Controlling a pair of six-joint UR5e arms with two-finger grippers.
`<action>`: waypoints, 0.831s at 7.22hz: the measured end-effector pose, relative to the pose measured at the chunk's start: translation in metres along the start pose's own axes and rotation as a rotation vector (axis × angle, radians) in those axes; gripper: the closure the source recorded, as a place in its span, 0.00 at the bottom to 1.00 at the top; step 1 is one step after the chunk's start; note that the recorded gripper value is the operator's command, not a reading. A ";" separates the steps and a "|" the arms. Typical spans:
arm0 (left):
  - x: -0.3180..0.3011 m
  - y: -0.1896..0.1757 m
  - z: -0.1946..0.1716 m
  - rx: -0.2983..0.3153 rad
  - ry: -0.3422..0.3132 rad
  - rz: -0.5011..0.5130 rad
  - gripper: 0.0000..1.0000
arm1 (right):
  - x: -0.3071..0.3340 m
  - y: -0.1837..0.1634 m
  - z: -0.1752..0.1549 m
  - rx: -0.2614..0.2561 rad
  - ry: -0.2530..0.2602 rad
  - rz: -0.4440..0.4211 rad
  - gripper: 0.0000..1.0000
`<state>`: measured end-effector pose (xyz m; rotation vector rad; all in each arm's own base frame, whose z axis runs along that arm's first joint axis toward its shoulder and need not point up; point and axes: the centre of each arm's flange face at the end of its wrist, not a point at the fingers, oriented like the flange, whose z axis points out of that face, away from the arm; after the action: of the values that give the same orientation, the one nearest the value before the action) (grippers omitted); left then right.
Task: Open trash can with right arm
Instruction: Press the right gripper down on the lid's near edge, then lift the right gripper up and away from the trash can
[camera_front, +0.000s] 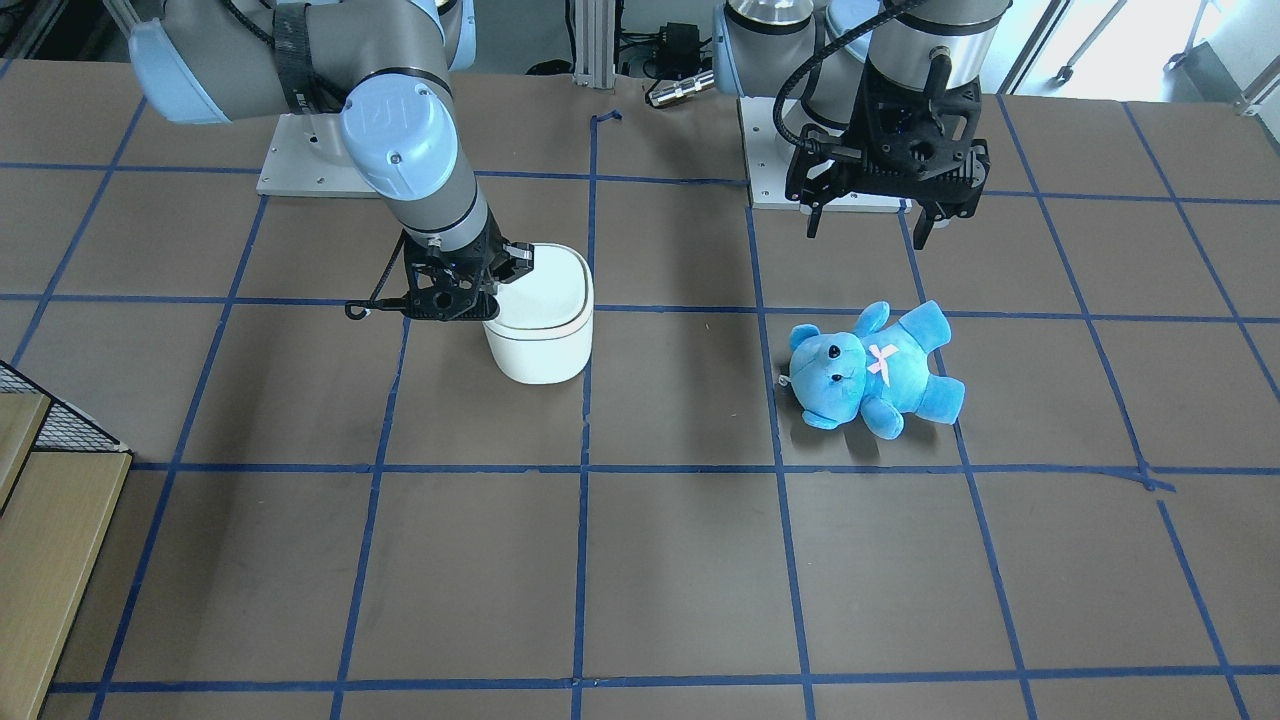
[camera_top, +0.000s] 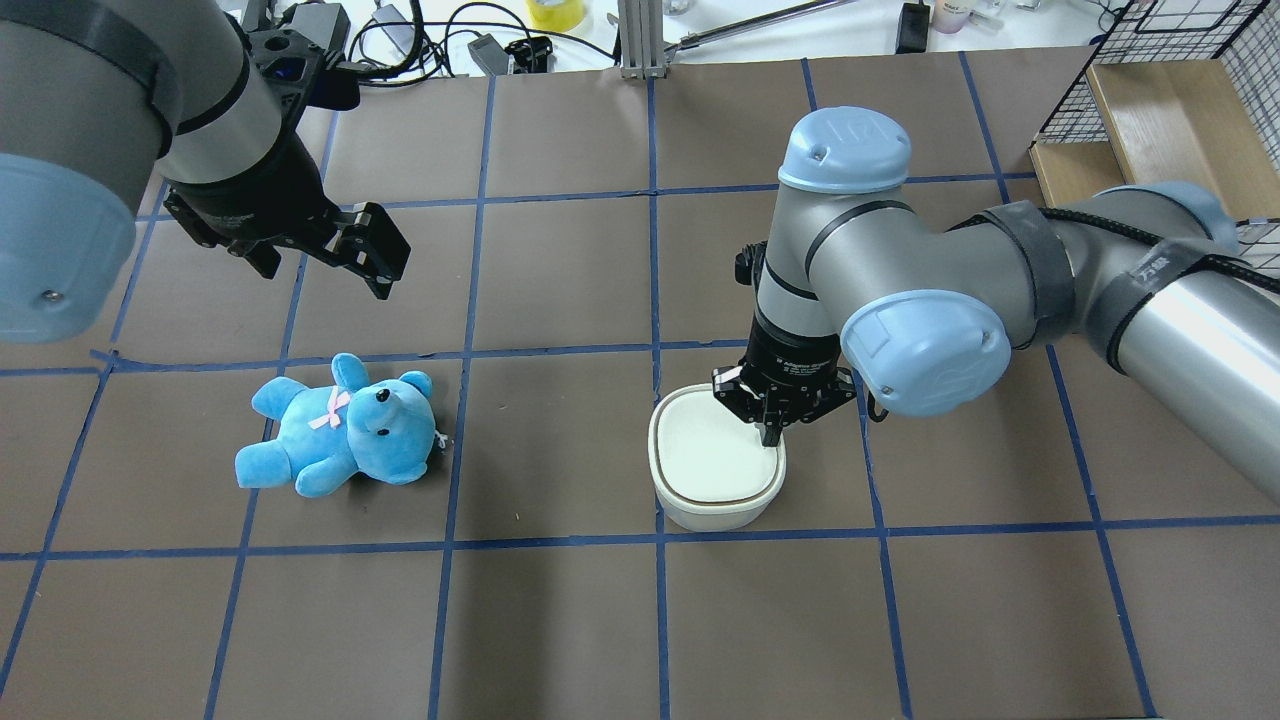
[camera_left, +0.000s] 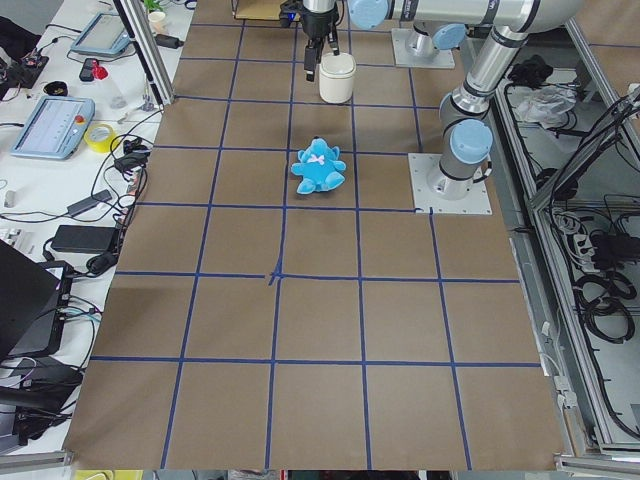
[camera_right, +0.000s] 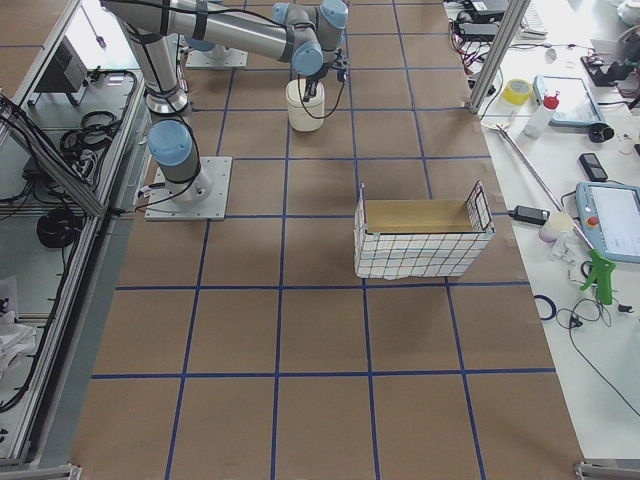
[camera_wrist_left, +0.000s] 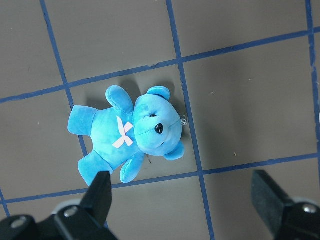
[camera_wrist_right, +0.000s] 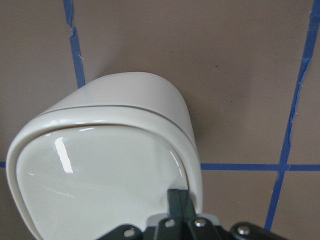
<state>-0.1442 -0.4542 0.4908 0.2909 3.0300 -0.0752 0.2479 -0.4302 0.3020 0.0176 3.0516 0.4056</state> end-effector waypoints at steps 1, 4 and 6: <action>0.000 0.000 0.000 0.000 0.000 0.000 0.00 | 0.000 0.000 0.001 -0.001 0.000 0.003 1.00; 0.000 0.000 0.000 0.000 0.000 0.000 0.00 | -0.003 0.007 -0.023 0.038 -0.024 0.017 0.49; 0.000 0.000 0.000 0.000 0.000 0.000 0.00 | -0.005 0.011 -0.056 0.102 -0.052 0.023 0.00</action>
<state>-0.1442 -0.4542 0.4908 0.2908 3.0300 -0.0751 0.2495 -0.4337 0.3590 0.0671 3.0199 0.2462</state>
